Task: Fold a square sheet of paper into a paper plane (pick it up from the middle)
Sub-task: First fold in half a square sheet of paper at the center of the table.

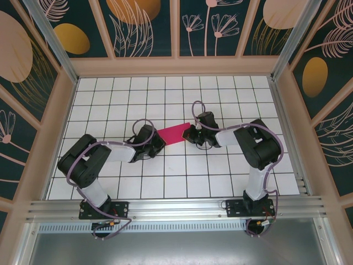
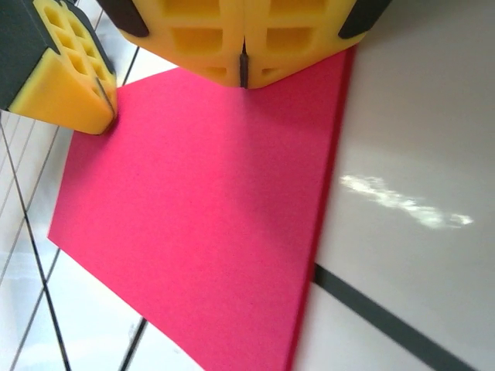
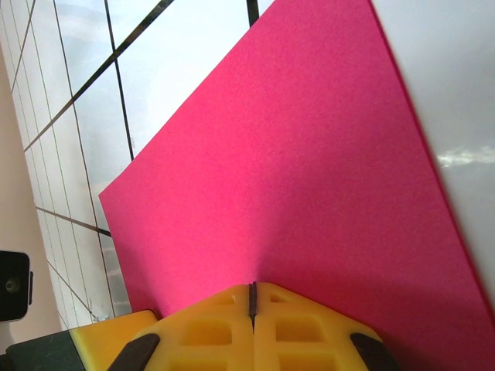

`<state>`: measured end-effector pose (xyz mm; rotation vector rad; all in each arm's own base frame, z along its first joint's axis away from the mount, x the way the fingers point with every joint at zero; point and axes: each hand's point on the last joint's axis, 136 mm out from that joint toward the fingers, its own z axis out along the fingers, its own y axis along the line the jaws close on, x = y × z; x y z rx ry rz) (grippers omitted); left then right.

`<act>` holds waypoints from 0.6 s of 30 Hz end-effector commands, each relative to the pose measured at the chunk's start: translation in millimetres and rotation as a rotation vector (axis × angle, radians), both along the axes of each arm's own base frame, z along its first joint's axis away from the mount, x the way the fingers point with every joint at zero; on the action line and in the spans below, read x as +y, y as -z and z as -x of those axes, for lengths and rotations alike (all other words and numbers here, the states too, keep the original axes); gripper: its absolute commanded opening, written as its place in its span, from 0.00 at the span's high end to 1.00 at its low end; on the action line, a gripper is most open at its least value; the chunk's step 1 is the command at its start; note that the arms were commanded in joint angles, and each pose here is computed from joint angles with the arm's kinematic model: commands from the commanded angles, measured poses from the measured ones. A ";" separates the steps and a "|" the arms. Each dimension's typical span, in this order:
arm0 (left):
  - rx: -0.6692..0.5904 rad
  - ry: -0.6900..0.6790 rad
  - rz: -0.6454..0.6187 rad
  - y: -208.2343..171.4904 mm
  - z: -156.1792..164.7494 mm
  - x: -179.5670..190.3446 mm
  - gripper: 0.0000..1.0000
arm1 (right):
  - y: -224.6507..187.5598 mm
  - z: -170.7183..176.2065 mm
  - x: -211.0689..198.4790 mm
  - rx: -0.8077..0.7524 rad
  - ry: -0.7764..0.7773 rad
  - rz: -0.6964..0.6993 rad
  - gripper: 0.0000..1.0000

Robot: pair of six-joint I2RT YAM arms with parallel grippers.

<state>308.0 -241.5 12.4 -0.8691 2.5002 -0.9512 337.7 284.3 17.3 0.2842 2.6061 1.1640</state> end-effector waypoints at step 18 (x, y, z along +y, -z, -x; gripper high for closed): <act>0.074 -0.048 -0.231 11.3 15.9 66.5 0.94 | 41.4 19.6 -26.6 0.092 0.003 0.186 1.00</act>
